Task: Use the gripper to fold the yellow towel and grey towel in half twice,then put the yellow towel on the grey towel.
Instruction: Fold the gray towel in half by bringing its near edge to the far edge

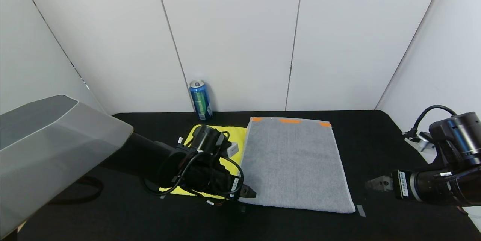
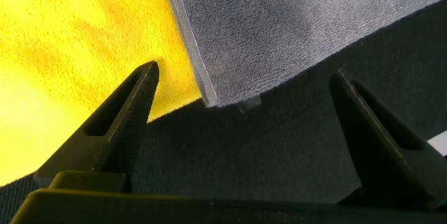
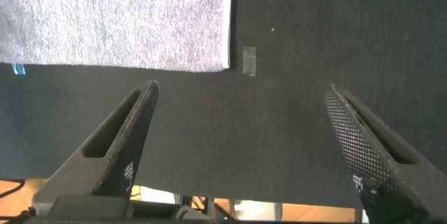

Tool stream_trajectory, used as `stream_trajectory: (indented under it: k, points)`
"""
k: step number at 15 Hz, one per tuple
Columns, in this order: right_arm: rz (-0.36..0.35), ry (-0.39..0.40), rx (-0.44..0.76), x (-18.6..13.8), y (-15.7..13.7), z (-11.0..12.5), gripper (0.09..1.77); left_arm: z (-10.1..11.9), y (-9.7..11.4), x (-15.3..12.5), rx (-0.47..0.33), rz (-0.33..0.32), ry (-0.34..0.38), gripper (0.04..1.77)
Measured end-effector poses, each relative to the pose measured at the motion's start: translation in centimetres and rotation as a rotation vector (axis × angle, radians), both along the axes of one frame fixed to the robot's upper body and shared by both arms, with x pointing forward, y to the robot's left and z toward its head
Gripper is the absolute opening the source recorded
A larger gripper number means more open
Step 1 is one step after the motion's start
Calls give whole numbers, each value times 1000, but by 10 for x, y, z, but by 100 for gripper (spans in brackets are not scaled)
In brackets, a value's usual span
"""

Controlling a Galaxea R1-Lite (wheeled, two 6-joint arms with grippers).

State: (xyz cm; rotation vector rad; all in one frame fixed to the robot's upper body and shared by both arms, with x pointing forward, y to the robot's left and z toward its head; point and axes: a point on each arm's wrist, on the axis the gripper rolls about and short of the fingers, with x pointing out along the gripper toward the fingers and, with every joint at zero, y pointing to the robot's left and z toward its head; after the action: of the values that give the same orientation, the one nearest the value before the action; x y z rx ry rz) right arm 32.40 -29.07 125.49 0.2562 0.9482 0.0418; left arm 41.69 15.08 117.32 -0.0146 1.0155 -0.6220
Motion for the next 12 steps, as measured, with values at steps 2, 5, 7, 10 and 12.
stream_trajectory:
  k: [2, 5, 7, 10, 12]
  points:
    - [0, 1, 0, -1, 0, 0, 171, -2, -1, 0, -11, -12, 11, 172]
    - [-4, 2, 1, -2, -1, 0, 171, -4, -2, 0, -21, -22, 20, 172]
    - [-6, 1, 2, -2, -1, 0, 171, -4, -2, 0, -21, -23, 22, 172]
    - [-8, 2, 4, -2, -1, 0, 171, -7, -3, 2, -33, -35, 34, 172]
    - [-14, 4, 7, -3, -1, 0, 171, -9, -4, 1, -41, -45, 42, 172]
